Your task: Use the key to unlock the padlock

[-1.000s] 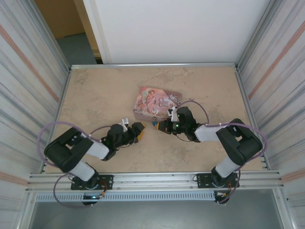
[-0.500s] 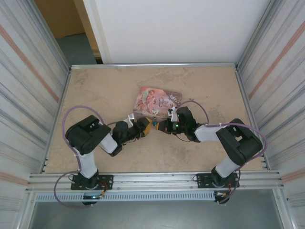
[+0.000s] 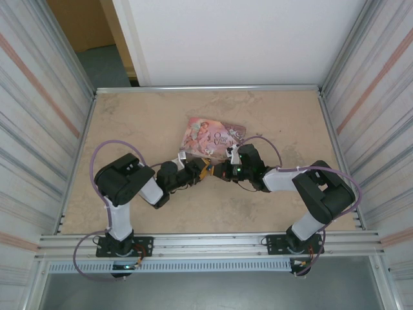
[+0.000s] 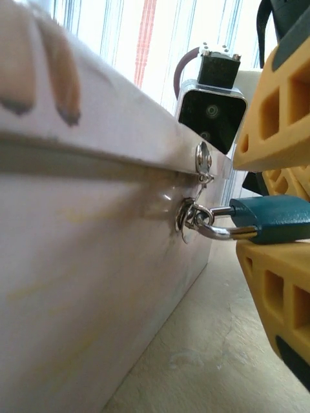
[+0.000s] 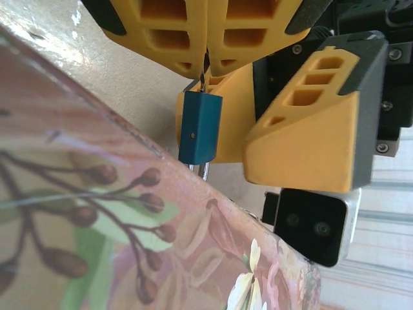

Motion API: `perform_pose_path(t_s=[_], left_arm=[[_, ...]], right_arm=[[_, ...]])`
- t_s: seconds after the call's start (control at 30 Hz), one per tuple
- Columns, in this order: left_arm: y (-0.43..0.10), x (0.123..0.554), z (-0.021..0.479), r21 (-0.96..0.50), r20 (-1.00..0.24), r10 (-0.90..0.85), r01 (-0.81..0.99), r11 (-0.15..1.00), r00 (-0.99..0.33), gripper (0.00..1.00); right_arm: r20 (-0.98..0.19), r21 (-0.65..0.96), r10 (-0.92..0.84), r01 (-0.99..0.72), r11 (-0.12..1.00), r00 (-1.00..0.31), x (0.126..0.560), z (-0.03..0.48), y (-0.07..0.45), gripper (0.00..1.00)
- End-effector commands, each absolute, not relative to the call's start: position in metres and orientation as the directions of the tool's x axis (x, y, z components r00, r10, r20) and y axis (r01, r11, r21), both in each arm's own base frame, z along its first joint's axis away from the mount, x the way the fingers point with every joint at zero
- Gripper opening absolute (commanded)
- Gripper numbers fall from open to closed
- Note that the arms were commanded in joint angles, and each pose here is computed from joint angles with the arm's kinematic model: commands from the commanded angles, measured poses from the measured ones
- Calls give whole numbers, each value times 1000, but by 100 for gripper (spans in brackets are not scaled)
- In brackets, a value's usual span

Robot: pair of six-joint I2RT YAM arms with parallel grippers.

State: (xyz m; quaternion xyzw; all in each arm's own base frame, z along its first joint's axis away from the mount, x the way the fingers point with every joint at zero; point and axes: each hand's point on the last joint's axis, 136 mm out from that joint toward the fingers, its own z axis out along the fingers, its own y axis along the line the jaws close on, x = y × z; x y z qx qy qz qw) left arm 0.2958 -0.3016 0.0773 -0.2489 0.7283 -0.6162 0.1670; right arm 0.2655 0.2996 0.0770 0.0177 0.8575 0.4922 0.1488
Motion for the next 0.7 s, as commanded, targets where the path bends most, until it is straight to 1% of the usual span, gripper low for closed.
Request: perform_pose_path(t_s=[0.0, 0.13, 0.2, 0.3, 0.53, 0.67], left_arm=[[-309, 297, 85, -987, 63, -555, -135, 89, -829, 27], [-309, 297, 85, -987, 66, -555, -138, 88, -829, 19], [-308, 297, 86, -987, 62, -555, -134, 89, -829, 14], [-307, 296, 87, -988, 51, -558, -124, 94, -828, 8], [-302, 297, 96, -991, 21, -578, -92, 93, -816, 0], [-302, 298, 103, -993, 17, -578, -81, 84, -816, 0]], right_arm=[[-177, 869, 159, -78, 490, -971, 257, 79, 308, 0], [-174, 873, 162, -77, 481, -971, 258, 82, 308, 0], [-176, 874, 164, -77, 479, -971, 259, 83, 309, 0], [-178, 873, 173, -75, 481, -969, 260, 84, 305, 3], [-194, 846, 160, -82, 527, -968, 256, 83, 290, 14], [-234, 815, 147, -112, 568, -961, 251, 87, 276, 25]])
